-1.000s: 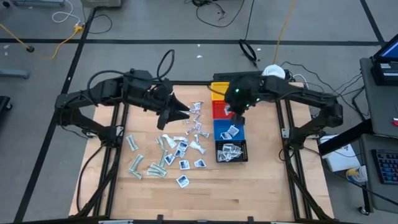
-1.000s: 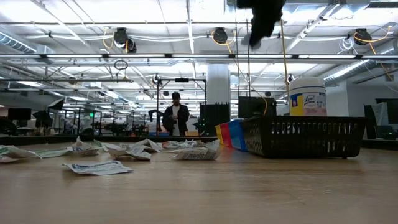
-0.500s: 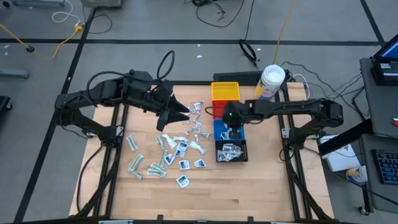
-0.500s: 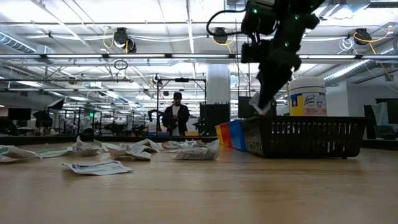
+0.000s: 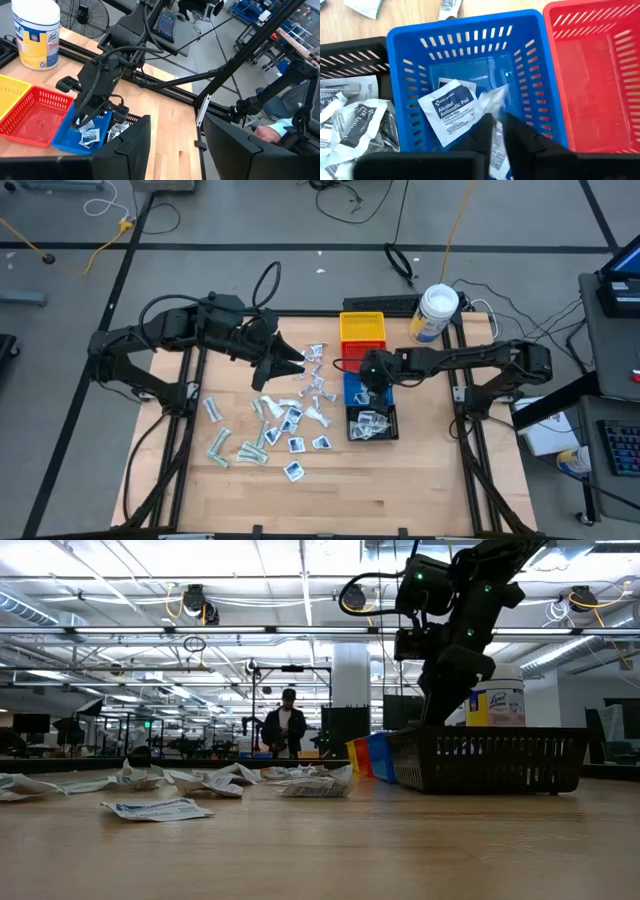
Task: Pick & Place First Aid Supplies
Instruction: Put the blue alcohol pad into the blue bin
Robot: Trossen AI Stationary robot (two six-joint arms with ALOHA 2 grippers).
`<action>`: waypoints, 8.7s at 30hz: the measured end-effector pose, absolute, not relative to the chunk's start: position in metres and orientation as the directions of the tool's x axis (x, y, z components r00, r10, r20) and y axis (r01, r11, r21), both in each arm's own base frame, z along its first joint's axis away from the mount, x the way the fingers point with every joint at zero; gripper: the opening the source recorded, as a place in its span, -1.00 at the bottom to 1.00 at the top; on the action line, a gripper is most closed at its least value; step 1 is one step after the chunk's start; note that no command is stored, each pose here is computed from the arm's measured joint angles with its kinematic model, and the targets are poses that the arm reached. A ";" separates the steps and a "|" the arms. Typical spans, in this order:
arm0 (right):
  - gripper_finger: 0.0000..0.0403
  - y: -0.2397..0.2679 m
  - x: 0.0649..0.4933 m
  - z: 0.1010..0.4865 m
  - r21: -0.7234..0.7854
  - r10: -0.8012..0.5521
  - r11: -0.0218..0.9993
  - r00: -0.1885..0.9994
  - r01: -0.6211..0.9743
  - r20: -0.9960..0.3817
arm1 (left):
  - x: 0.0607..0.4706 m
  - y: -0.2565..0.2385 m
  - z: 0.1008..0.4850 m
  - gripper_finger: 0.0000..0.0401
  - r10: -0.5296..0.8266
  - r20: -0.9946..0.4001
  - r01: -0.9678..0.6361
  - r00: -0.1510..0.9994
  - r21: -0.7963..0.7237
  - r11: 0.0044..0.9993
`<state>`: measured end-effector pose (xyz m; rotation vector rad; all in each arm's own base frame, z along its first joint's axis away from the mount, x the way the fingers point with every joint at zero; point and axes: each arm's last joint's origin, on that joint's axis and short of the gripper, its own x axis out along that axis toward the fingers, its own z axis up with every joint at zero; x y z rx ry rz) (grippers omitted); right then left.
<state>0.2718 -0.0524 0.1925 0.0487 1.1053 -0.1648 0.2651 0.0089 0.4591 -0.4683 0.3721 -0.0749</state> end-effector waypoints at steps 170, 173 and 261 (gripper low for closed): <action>0.46 -0.015 0.229 0.380 0.321 0.212 0.904 0.949 -0.281 0.235 | 0.251 -0.051 0.420 -1.00 -0.064 -0.140 0.029 0.988 -0.235 0.972; 0.46 -0.017 0.234 0.380 0.374 0.207 0.890 0.962 -0.260 0.177 | 0.256 -0.045 0.428 -1.00 -0.097 -0.048 0.086 0.994 -0.190 0.978; -1.00 -0.046 0.258 0.203 -0.041 -0.001 0.997 0.547 -0.061 -0.837 | 0.289 0.018 0.440 -0.07 -0.202 -0.391 0.015 0.898 -0.432 0.902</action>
